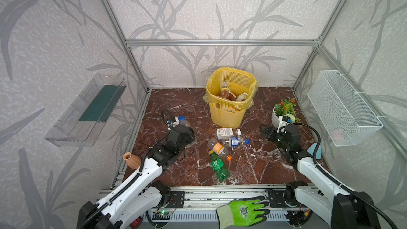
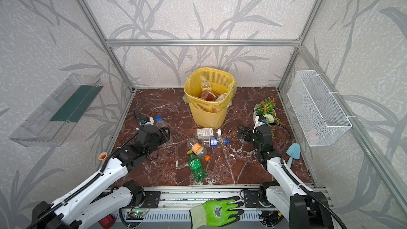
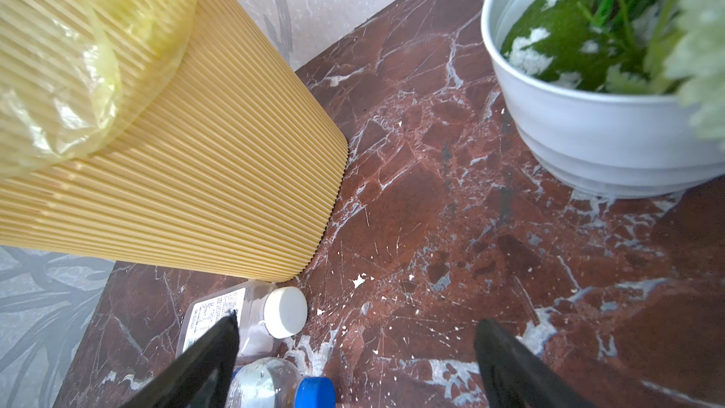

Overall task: Throw the plastic bottles in the bin
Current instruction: 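Lift the blue-capped bottle with the left gripper and drop it into the bin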

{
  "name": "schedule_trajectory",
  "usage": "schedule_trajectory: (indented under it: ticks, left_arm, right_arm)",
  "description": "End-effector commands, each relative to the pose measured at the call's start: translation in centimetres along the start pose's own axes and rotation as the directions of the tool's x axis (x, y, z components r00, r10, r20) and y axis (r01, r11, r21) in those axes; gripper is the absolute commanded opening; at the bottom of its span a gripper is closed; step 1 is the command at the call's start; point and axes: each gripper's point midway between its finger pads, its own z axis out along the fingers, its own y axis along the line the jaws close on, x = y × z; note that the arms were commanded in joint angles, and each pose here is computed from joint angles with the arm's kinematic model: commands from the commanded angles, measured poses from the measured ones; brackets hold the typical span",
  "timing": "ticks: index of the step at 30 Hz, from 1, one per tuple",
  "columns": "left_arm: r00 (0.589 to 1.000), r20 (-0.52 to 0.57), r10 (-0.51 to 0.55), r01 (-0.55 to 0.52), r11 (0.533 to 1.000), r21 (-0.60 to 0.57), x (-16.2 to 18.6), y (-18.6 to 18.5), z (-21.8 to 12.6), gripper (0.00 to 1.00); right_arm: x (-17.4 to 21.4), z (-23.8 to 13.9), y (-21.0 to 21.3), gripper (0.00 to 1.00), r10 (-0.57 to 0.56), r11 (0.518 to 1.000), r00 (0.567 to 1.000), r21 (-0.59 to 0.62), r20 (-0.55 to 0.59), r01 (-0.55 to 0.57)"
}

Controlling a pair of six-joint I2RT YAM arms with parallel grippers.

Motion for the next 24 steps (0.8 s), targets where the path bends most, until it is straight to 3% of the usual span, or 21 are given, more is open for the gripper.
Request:
schedule_trajectory:
  ticks: [1, 5, 9, 12, 14, 16, 18, 20, 22, 24]
  left_arm:
    - [0.937, 0.325, 0.130, -0.189, 0.970, 0.156, -9.5, -6.1, -4.8, 0.43]
    - [0.842, 0.533, 0.087, -0.311, 0.885, 0.347, -15.0, -12.6, -9.1, 0.41]
    - [0.739, 0.673, 0.035, -0.403, 0.823, 0.399, -19.0, -16.7, -11.9, 0.41]
    - [0.698, 0.716, -0.010, -0.439, 0.784, 0.439, -20.7, -19.5, -11.8, 0.40]
    - [0.721, 0.693, 0.002, -0.446, 0.767, 0.461, -20.8, -21.5, -9.5, 0.40]
    - [0.772, 0.634, 0.043, -0.432, 0.767, 0.474, -20.2, -23.4, -5.5, 0.41]
    - [0.866, 0.478, 0.147, -0.402, 0.774, 0.490, -18.1, -25.6, 0.7, 0.46]
    - [0.908, 0.301, 0.293, -0.416, 0.729, 0.544, -14.8, -28.0, 5.0, 0.48]
    - [0.912, 0.177, 0.371, -0.405, 0.740, 0.537, -12.8, -28.7, 7.3, 0.56]
    - [0.913, 0.176, 0.367, -0.403, 0.753, 0.520, -13.0, -28.6, 7.7, 0.73]
  right_arm:
    - [-1.3, -0.6, 0.5, 0.94, -0.024, 1.000, 0.999, 0.002, 0.041, 0.024]
    - [-1.7, -1.2, 0.7, 0.94, -0.026, 1.000, 0.998, 0.004, 0.059, 0.025]
    - [-2.6, -2.4, 0.9, 0.94, -0.058, 0.998, 0.995, 0.026, 0.083, 0.056]
    - [-3.0, -3.3, 0.8, 0.94, -0.075, 0.996, 0.991, 0.047, 0.107, 0.071]
    - [-3.3, -3.8, 0.7, 0.94, -0.080, 0.996, 0.989, 0.054, 0.124, 0.073]
    - [-3.4, -4.0, 0.9, 0.94, -0.082, 0.996, 0.988, 0.050, 0.130, 0.076]
    - [-3.5, -4.1, 1.2, 0.94, -0.083, 0.996, 0.989, 0.041, 0.125, 0.078]
    - [-3.5, -4.1, 1.4, 0.94, -0.084, 0.996, 0.989, 0.034, 0.118, 0.081]
    - [-3.8, -4.2, 1.7, 0.94, -0.090, 0.996, 0.989, 0.029, 0.119, 0.088]
    - [-3.9, -4.4, 1.8, 0.94, -0.097, 0.995, 0.988, 0.028, 0.121, 0.094]
